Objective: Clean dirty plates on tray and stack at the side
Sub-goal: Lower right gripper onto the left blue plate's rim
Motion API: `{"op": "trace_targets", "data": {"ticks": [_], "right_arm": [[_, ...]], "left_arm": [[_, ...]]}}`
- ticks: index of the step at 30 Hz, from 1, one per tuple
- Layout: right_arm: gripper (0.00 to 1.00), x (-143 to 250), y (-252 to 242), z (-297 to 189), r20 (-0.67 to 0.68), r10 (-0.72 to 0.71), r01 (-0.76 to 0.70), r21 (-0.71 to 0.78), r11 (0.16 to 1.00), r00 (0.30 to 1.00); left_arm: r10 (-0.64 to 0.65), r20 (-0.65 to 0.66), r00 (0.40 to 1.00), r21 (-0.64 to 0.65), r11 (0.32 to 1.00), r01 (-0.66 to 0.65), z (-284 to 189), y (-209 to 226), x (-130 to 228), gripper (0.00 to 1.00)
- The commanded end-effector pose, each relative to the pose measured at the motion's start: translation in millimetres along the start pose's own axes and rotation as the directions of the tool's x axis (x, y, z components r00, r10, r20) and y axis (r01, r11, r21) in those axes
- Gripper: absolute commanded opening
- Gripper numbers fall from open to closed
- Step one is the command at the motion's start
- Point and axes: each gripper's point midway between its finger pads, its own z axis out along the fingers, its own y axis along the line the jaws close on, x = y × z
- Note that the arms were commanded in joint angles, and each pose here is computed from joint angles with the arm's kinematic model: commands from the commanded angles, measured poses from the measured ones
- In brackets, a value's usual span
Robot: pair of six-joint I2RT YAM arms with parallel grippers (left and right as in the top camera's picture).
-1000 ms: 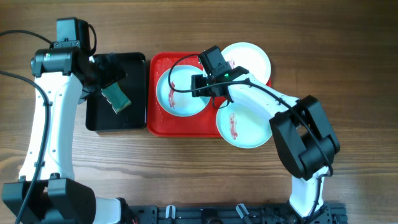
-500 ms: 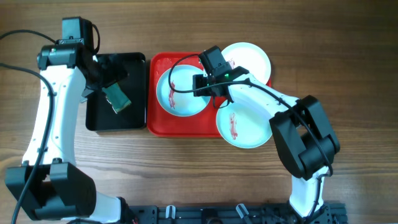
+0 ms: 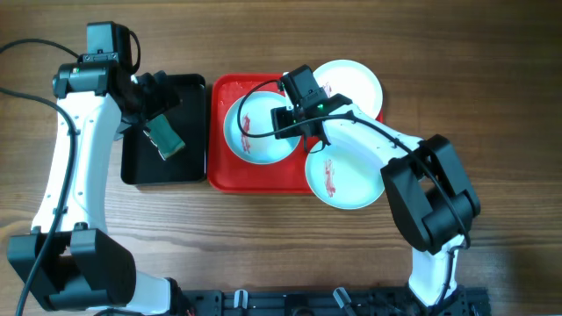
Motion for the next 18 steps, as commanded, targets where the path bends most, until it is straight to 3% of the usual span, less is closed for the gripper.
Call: {"op": "trace_targets", "data": {"ticks": [1,8,14,18], "right_arm": [[0.61,-24.4,-4.8,-16.2,0.086,-0.029,0.025,0.044,0.999,0.996],[0.6,-37.4,18.6,-26.0,0.135,-0.103,0.113,-0.066,0.991,0.985],[0.61,-53.2,-4.0,-71.0,0.202,-0.05,0.034,0.08,0.996,0.978],[0.61,-36.9,-15.4,-76.1,0.146,-0.003,-0.016,0.128,0.992,0.989]], "left_arm": [[0.01,0.005,1.0,0.0,1.0,-0.01,0.9,-1.0,-3.6,1.0],[0.01,0.005,1.0,0.0,1.0,-0.01,0.9,-0.9,-3.7,1.0],[0.01,0.008,1.0,0.002,1.0,-0.01,0.9,-1.4,-4.5,1.0],[0.01,0.008,1.0,0.001,1.0,-0.01,0.9,-1.3,-4.4,1.0]]}}
